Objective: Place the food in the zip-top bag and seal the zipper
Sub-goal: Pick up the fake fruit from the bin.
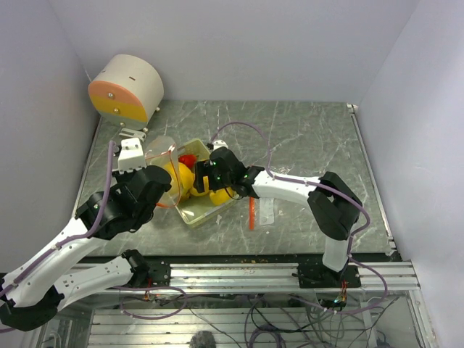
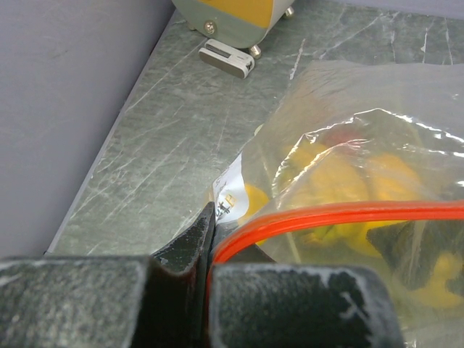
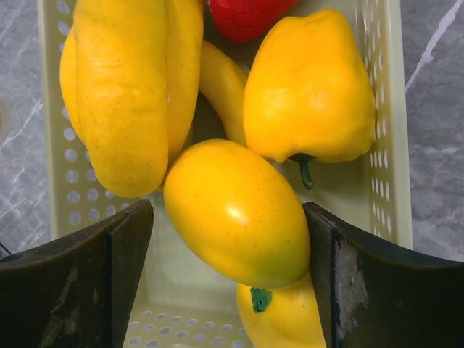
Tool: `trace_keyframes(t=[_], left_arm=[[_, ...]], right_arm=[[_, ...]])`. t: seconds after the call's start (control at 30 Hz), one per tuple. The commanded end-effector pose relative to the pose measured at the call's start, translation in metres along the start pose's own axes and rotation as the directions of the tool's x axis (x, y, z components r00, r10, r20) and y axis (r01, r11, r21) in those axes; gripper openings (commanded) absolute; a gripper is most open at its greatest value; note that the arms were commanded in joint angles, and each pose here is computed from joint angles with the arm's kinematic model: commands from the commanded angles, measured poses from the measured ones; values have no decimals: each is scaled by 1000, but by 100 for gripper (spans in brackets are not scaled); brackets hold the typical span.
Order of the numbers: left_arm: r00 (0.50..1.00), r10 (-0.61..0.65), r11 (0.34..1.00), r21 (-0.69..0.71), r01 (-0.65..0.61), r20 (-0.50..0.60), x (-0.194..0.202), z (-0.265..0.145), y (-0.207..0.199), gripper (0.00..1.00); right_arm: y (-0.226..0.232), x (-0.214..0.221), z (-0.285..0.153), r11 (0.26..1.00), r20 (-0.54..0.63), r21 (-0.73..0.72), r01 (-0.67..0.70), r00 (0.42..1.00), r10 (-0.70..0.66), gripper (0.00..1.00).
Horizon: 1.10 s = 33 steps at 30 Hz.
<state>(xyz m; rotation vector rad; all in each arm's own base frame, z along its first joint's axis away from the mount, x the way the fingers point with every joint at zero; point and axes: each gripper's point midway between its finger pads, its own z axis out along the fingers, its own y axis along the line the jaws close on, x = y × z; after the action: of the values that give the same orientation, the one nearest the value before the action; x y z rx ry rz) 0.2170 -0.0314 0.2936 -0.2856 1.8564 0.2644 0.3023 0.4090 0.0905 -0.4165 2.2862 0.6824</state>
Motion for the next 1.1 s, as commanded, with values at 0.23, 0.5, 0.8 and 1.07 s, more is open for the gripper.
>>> trace_keyframes(t=[0.23, 0.5, 0.8, 1.07], left_arm=[[1000, -2, 1000, 4, 2, -6, 1, 2, -5, 7], [1000, 10, 1000, 0, -10, -20, 5, 5, -12, 7], [998, 42, 999, 21, -41, -52, 17, 13, -32, 7], [997, 54, 998, 44, -52, -58, 23, 20, -51, 7]], right_arm=[[3, -32, -16, 998, 148, -32, 51, 988, -45, 32], [26, -91, -108, 988, 350, -128, 87, 936, -37, 15], [69, -131, -210, 916, 546, -335, 221, 838, -2, 14], [110, -131, -252, 779, 594, -515, 357, 804, 25, 14]])
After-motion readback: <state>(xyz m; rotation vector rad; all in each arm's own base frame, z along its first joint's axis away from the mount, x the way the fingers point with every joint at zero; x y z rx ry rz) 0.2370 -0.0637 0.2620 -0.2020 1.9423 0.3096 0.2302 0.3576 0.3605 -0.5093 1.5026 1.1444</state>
